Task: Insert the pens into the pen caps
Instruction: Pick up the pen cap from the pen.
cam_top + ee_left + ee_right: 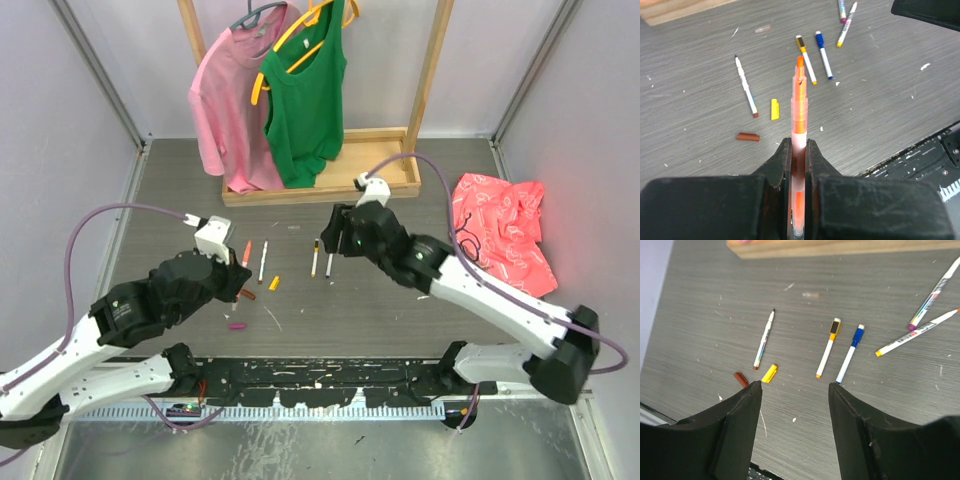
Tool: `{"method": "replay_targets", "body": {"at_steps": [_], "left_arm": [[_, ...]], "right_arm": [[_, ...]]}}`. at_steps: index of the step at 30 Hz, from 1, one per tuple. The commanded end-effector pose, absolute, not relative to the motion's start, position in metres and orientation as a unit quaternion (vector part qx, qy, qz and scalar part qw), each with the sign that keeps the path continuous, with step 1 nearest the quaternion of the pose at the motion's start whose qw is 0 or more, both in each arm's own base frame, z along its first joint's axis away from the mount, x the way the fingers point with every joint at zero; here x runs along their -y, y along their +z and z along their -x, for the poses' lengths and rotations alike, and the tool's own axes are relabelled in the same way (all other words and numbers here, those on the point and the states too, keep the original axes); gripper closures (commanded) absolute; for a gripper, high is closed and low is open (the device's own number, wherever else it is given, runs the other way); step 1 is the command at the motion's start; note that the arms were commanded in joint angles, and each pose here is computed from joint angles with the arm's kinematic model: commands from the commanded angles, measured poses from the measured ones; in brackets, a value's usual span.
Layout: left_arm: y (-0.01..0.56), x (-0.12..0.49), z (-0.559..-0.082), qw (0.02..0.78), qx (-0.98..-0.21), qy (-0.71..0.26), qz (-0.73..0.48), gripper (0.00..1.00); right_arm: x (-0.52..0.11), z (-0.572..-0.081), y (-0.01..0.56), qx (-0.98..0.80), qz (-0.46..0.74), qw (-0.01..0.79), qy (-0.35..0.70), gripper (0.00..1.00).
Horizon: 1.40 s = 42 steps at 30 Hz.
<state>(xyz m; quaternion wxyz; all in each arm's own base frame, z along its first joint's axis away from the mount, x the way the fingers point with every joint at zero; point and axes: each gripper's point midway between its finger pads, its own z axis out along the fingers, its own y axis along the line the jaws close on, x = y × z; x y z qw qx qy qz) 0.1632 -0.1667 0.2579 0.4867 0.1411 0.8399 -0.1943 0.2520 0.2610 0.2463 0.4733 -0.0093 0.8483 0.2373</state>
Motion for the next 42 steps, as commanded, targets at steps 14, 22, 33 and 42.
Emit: {"method": "replay_targets", "body": {"at_steps": [14,22,33,42], "left_arm": [[0.239,0.13,-0.173,0.421,-0.868,-0.244,-0.099,1.0],[0.252,0.126,-0.164,0.48,-0.83,-0.269,-0.096,1.0],[0.25,0.126,-0.165,0.481,-0.83,-0.269,-0.091,1.0],[0.247,0.125,-0.167,0.479,-0.833,-0.264,-0.087,1.0]], "right_arm": [[-0.354,-0.347,0.149,-0.866,0.332,0.343,0.147,0.38],[-0.371,-0.392,0.115,-0.82,0.463,0.324,0.092,0.4],[-0.375,-0.417,0.071,-0.778,0.561,0.262,0.108,0.42],[-0.381,-0.419,0.059,-0.772,0.567,0.25,0.141,0.45]]}}
